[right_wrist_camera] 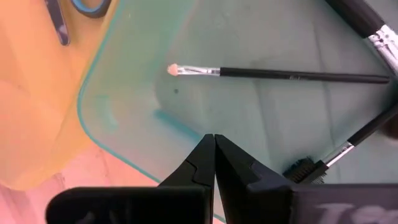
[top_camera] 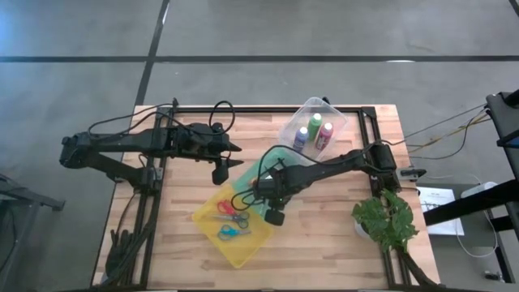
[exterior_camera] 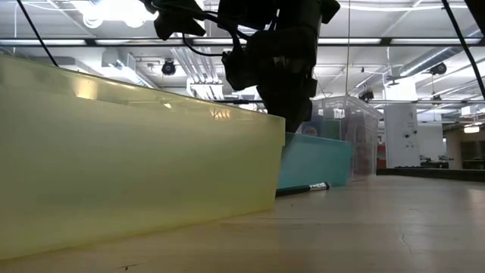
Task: Pick & Place Paint Supplies
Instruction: Adjust the green bin
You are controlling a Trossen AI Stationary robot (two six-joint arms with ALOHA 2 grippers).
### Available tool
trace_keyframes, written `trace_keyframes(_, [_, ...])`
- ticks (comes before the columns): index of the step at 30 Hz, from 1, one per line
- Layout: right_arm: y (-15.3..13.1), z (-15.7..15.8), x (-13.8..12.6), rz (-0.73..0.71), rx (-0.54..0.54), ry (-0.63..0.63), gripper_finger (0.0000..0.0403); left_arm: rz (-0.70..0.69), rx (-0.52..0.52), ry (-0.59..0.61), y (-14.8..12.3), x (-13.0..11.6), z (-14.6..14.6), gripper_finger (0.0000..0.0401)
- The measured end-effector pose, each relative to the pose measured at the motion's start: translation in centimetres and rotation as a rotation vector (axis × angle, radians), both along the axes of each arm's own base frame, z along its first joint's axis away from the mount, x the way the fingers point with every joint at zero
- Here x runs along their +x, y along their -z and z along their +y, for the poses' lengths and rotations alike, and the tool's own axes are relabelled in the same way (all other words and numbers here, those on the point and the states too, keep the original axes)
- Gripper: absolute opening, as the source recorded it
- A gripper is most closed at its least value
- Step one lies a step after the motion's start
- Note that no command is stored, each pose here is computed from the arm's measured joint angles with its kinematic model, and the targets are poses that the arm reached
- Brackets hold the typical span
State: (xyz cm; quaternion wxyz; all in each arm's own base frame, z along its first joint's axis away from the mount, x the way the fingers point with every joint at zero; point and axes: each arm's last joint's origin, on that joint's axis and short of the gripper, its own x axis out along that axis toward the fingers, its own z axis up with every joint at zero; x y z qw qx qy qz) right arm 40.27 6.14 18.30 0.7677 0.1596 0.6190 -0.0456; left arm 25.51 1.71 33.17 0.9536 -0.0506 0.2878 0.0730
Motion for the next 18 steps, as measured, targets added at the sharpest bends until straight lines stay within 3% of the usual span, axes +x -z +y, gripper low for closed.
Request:
trace_keyframes(5, [0.0, 0.0, -0.1, 0.009, 0.027, -0.009, 0.0008, 0.0, 0.0, 0.0, 0.0, 0.0, 0.0, 0.0213])
trace_keyframes(18, [-1.4, -0.3, -0.3, -0.011, -0.064, 0.016, 0.0008, 0.001, 0.0, 0.0, 0.0, 0.0, 0.0, 0.0213])
